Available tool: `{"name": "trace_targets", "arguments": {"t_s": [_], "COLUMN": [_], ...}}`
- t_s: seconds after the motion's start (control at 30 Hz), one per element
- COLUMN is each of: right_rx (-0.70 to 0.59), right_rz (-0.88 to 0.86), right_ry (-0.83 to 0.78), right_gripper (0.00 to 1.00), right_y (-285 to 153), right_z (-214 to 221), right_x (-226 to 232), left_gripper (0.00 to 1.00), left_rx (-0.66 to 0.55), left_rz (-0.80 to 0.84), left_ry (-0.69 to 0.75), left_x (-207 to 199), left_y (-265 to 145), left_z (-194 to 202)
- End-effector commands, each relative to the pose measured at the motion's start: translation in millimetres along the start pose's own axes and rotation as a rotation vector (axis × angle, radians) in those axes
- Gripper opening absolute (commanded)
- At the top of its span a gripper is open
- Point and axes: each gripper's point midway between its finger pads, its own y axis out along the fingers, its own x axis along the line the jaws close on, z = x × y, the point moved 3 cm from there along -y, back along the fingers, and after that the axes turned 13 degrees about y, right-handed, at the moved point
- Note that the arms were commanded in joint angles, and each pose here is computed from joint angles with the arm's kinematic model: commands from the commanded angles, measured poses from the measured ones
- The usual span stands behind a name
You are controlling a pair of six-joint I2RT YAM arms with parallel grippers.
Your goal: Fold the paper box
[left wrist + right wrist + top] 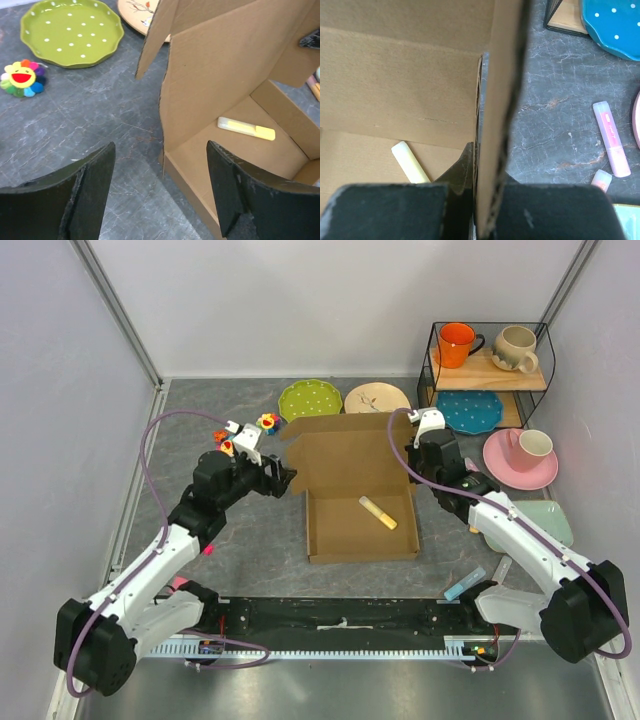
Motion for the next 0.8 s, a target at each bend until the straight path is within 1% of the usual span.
{"name": "trace_targets", "arguments": {"t_s": [0.0,0.03,0.13,0.17,0.23,0.4,0.5,0.6,0.63,0.77], "right_rx": [-0.031,-0.032,-0.034,-0.034,-0.031,-0.024,-0.023,-0.019,-0.020,-0.017], "right_rz": [0.020,0.021,0.020,0.015,0.017,0.013,0.009,0.013,0.016,0.018], "right_ry": [-0.012,-0.015,-0.017,-0.018,-0.021,-0.027,-0.031,-0.035,-0.033,-0.038], "right_gripper": [0.00,0.00,0.00,0.00,0.00,0.00,0.00,0.00,0.00,0.00], "right_y": [-1,-1,-2,-3,-4,-4,-4,-3,-3,-2], "right_z": [-4,-4,-3,-3,-2,1,1,2,2,4], "right_x": [0,0,0,1,1,3,4,5,4,4], "left_gripper": [0.81,0.82,0.82,0.81,0.78,0.72,0.70,0.63,0.59,0.52], "left_rx": [0.008,-0.003,0.078,0.123,0.164,0.289,0.321,0.347,0.357,0.369], "left_rz": [0.112,0.116,0.141,0.165,0.188,0.205,0.207,0.223,0.223,0.214], "left_ry": [0.067,0.074,0.059,0.050,0.051,0.033,0.051,0.042,0.044,0.051], "left_x": [-9,-8,-8,-11,-10,-8,-6,-8,-8,-7], "left_y": [7,10,21,23,34,44,48,49,48,44], "left_z": [-24,-32,-25,-17,-16,-1,5,11,15,20]}}
